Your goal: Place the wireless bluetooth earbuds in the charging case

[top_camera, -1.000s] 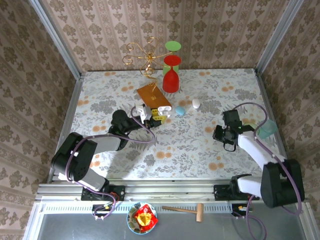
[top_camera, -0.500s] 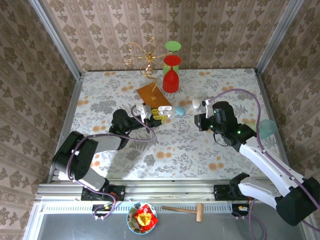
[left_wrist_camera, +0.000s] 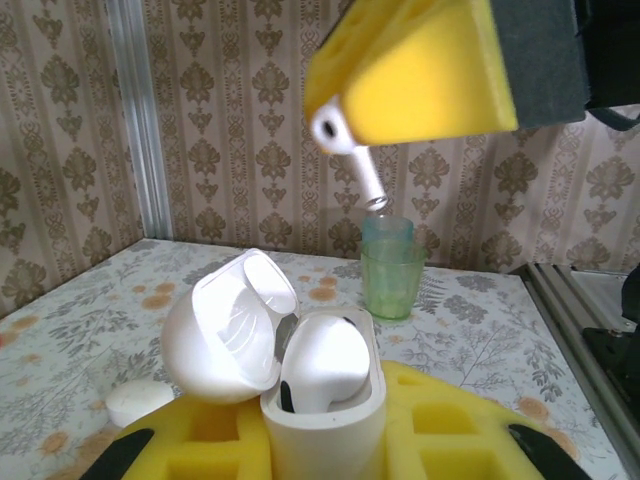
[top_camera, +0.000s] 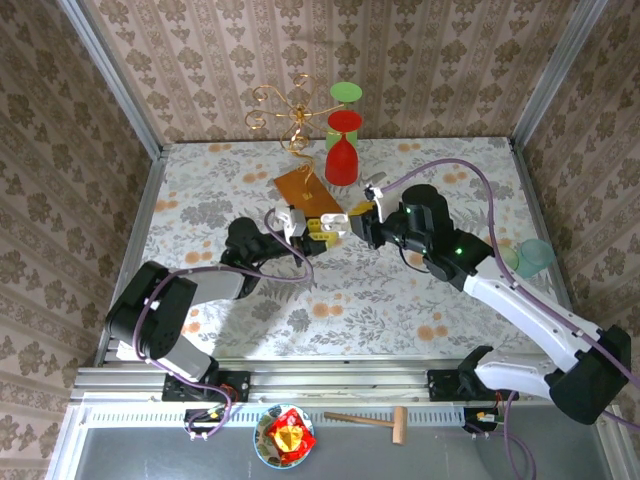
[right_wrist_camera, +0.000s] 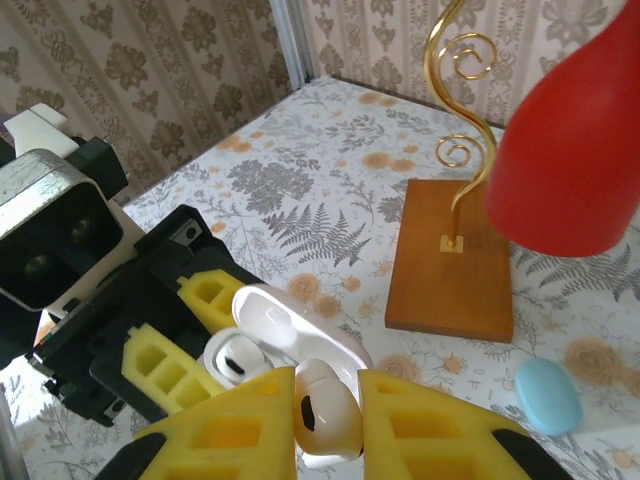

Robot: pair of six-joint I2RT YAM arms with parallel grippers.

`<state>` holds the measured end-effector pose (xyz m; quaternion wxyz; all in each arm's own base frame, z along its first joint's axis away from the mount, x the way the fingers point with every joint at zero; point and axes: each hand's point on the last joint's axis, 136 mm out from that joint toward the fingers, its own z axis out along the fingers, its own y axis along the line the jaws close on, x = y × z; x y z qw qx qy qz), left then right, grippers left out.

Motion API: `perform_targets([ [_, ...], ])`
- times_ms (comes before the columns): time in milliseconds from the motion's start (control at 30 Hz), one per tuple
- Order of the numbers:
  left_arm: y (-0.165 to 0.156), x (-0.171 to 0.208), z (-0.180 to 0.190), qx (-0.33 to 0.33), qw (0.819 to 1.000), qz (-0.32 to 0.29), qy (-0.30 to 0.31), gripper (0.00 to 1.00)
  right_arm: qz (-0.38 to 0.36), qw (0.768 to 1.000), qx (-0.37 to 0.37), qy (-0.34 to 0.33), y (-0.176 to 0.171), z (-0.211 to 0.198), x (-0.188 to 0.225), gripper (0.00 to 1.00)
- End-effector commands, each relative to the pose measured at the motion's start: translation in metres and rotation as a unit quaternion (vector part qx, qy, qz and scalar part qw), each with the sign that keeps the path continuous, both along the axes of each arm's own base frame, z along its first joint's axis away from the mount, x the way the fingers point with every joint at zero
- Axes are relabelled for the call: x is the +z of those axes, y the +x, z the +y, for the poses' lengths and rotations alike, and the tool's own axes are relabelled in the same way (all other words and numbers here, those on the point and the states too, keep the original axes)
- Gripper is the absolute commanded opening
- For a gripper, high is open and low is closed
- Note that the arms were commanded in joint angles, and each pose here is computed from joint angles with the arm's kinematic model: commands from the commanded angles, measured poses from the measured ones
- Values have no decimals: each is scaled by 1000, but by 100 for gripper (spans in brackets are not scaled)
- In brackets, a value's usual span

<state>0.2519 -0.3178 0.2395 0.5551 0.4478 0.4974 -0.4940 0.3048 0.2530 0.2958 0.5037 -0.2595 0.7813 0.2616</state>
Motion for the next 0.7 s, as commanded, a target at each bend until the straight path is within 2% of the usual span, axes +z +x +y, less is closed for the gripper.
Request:
perform_targets([
  [0,-6,21,-3,-17,999,-22,-19,0,-39,999,35,4,0,15,21,18],
  [667,-5,37,-1,-8,999,-15,-33,0,-20,998,47,-47,-2,16,-19,18],
])
